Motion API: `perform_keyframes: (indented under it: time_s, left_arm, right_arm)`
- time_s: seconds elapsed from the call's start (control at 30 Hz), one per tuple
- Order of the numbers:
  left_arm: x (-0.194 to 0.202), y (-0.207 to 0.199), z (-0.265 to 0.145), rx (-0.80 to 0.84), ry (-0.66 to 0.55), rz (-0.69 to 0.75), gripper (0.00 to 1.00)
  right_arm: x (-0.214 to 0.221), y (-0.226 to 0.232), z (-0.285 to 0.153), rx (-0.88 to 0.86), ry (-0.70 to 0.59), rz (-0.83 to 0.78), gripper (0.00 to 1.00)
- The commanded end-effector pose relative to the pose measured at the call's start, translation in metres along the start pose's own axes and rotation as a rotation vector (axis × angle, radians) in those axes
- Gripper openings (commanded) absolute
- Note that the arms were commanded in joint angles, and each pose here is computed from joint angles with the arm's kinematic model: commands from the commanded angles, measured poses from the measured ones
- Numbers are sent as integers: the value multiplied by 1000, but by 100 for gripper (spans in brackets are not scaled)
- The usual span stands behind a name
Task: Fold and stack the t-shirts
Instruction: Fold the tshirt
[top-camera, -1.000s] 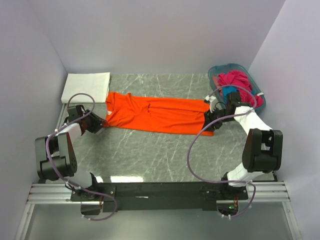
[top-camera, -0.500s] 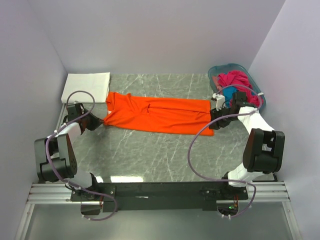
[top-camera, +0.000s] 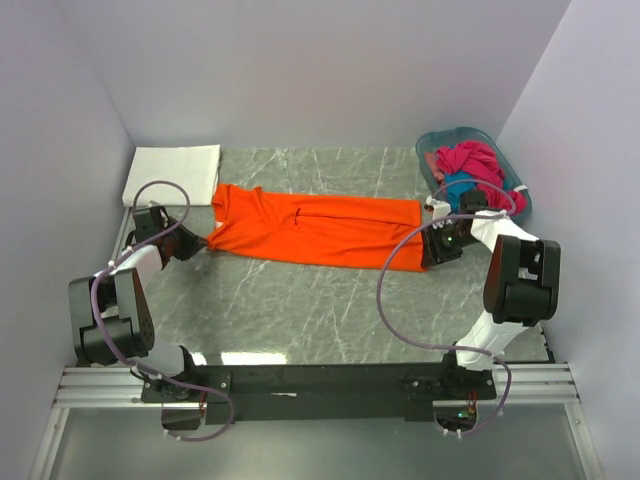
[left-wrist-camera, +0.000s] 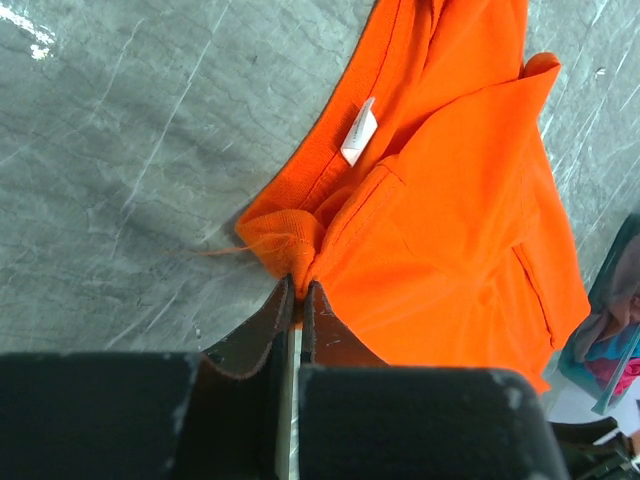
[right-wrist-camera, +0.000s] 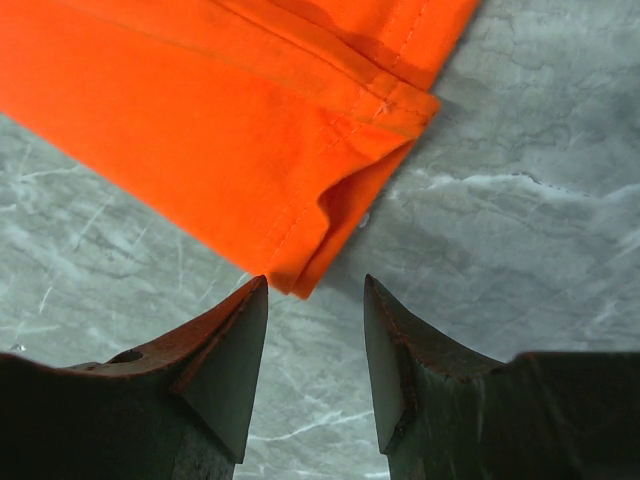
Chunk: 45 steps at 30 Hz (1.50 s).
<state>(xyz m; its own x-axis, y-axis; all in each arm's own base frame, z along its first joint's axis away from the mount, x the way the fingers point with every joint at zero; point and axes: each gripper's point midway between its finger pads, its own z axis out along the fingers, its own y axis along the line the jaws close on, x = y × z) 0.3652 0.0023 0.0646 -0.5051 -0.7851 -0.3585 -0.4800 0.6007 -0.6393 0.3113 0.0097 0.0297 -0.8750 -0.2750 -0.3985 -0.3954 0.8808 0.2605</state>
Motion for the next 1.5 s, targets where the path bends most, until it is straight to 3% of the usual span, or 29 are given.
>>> perform_keyframes:
  time_s: [0.0, 0.27, 0.37, 0.47, 0.57, 0.6, 0.9, 1.17, 1.47]
  left_arm:
    - [-17, -18, -4, 58, -47, 38, 2]
    - [-16, -18, -5, 60, -45, 39, 2]
    - [-16, -18, -5, 60, -47, 40, 1]
    - [-17, -19, -6, 62, -51, 44, 1]
    - [-20, -19, -7, 57, -64, 49, 1]
    - [-21, -19, -8, 56, -69, 50, 1]
    - [-30, -1, -20, -52, -147, 52, 1]
    - [-4, 26, -17, -114, -84, 28, 1]
    - [16, 29, -35, -108, -58, 2, 1]
  right_arm:
    - [-3, -3, 11, 10, 7, 20, 50]
    - [4, 14, 21, -53, 53, 4, 49]
    - [8, 13, 22, -49, 78, 0, 43]
    - [13, 10, 22, -33, 95, -3, 30]
    - [15, 5, 19, -3, 101, -3, 2]
    - [17, 5, 17, 9, 98, -6, 0]
    - [52, -7, -10, 84, 124, -43, 0]
    - [78, -7, -30, 84, 147, -67, 0]
    - [108, -2, -45, 109, 192, -120, 0]
